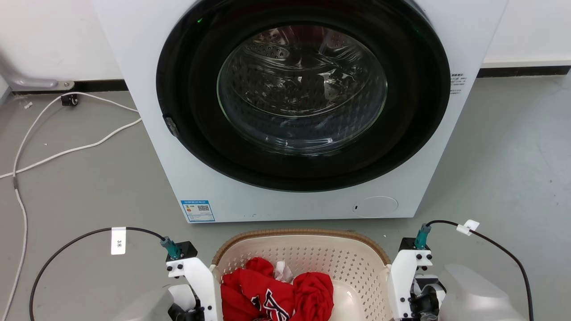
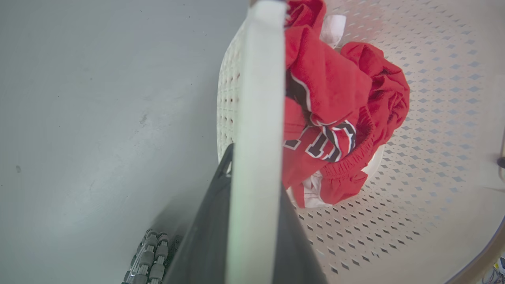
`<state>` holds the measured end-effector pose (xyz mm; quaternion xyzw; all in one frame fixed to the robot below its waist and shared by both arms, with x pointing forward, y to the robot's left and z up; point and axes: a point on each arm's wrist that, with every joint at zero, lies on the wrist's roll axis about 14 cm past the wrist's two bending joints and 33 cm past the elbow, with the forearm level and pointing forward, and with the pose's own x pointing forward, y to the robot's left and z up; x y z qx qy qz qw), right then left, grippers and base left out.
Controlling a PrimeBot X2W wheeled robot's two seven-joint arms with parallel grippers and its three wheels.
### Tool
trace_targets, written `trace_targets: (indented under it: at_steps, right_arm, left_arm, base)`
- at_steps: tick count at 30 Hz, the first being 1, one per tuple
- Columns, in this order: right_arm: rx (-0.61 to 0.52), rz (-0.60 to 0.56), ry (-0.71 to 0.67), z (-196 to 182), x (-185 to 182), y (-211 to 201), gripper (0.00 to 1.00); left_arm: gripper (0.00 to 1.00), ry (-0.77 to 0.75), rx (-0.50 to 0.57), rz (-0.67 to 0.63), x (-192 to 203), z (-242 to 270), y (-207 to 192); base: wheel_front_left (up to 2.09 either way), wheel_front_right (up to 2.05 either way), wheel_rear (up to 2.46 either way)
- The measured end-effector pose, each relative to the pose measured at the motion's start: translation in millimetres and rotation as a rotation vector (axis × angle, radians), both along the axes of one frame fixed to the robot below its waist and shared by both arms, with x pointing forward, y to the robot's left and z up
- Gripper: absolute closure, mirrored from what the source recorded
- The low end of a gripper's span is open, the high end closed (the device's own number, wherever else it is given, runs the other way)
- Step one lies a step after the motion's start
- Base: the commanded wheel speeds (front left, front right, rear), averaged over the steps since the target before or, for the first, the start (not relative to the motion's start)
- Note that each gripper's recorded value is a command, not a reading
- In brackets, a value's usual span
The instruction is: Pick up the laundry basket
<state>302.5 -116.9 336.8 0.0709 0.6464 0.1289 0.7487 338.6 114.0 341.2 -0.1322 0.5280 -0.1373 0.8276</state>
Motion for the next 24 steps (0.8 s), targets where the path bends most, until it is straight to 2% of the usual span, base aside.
trace_targets:
  at_steps: [24]
  right_arm:
    - [0.006, -0.002, 0.014, -2.2, -4.3, 1.3, 1.0]
  left_arm:
    - [1.0, 0.005, -0.007, 0.013, -3.9, -2.3, 0.8]
  base:
    - [0.0, 0.0, 0.0]
